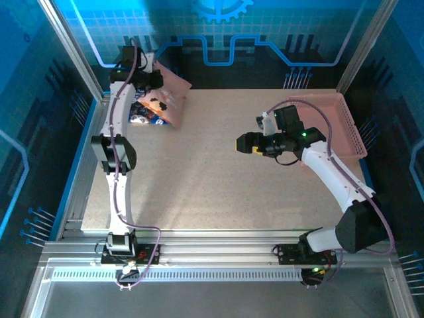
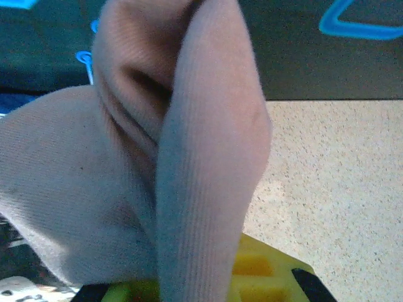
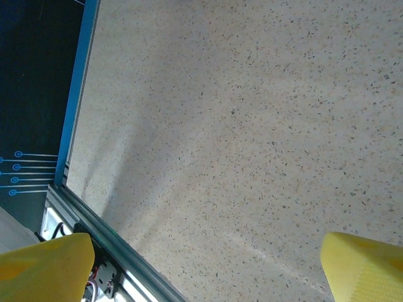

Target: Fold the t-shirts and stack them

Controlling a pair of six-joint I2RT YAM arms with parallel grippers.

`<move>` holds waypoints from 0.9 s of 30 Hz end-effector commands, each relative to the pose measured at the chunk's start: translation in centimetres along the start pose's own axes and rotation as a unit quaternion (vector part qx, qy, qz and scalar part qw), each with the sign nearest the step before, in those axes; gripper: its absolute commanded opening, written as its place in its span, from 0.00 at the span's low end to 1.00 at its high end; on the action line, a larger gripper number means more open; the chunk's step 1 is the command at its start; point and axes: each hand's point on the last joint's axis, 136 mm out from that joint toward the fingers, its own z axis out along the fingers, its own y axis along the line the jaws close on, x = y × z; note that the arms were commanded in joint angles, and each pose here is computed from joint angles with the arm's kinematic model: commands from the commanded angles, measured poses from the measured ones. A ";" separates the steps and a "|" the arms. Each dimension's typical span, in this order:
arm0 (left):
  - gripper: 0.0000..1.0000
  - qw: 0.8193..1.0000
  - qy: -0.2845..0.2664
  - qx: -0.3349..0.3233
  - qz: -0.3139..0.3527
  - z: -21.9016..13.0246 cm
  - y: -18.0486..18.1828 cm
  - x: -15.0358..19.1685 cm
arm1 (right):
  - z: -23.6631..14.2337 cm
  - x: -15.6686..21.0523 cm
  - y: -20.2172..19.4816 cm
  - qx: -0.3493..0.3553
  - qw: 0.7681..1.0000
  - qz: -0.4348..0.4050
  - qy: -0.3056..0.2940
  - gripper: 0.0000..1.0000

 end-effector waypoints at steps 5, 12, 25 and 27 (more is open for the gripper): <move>0.00 0.996 -0.074 0.033 -0.022 -2.7 1.8 -4.4 | -1.5 0.6 -0.1 0.013 1.000 -0.012 -0.016 0.95; 0.00 0.996 -0.059 0.039 -0.060 -0.3 5.3 -3.0 | -0.9 1.1 -0.6 0.018 1.000 0.006 0.001 0.96; 0.99 0.968 -0.119 0.010 -0.220 0.9 18.2 -3.0 | -1.7 3.1 0.4 0.030 0.999 0.016 0.029 1.00; 0.99 0.956 -0.143 0.039 -0.252 -0.8 19.2 -4.2 | -2.3 3.8 0.6 0.035 0.999 0.020 0.031 1.00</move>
